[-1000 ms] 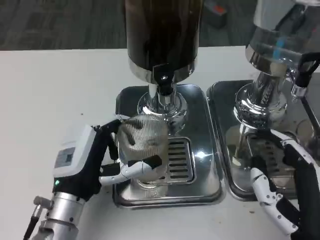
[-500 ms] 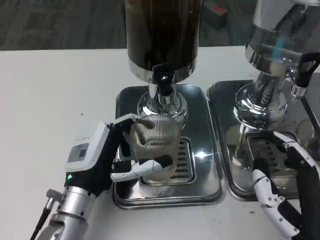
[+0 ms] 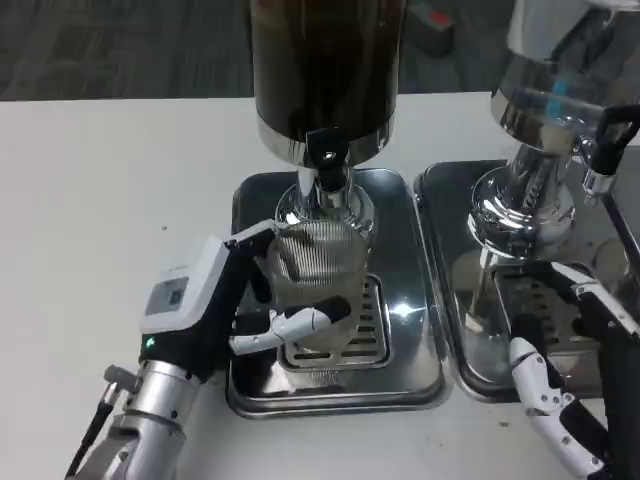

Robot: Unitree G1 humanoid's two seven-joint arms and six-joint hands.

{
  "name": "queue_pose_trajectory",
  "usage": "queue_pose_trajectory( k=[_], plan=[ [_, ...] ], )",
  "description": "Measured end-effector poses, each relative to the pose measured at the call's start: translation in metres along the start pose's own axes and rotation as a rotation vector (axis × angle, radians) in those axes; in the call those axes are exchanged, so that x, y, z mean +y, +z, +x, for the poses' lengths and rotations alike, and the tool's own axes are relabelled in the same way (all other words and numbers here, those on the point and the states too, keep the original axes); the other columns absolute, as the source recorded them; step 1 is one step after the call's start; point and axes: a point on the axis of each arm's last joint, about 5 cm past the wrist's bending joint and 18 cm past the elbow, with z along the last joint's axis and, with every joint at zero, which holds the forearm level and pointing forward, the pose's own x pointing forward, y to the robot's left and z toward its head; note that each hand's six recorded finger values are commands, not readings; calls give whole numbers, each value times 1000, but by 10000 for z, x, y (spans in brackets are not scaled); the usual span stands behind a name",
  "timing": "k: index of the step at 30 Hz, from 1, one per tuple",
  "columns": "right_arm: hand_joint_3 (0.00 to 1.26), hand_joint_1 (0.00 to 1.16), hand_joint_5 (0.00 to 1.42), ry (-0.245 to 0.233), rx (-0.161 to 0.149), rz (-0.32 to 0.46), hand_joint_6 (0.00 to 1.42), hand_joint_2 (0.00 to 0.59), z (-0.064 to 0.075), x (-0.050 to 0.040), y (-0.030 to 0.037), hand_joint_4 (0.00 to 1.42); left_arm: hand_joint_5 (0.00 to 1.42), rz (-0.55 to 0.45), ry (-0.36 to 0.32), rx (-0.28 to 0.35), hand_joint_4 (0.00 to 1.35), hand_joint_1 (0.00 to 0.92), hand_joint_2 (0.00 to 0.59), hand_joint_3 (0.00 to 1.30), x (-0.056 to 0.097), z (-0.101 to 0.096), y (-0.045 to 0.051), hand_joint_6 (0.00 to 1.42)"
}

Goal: Grasp the cup under the faucet to collect the drink, then remove the cup.

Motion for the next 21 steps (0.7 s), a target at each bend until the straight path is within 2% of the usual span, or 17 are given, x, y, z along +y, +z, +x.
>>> queue_pose_trajectory(
  k=[6, 21],
  plan=[
    [317, 350, 235, 6, 11, 1, 328, 463, -23, -1, 0, 257, 797, 0, -20, 5, 581, 208, 87, 419, 2, 33, -4, 1140],
    [317, 354, 239, 18, 13, 9, 339, 464, -20, 1, 4, 257, 720, -29, -75, 19, 518, 138, 61, 356, 9, 31, -9, 1064]
  ],
)
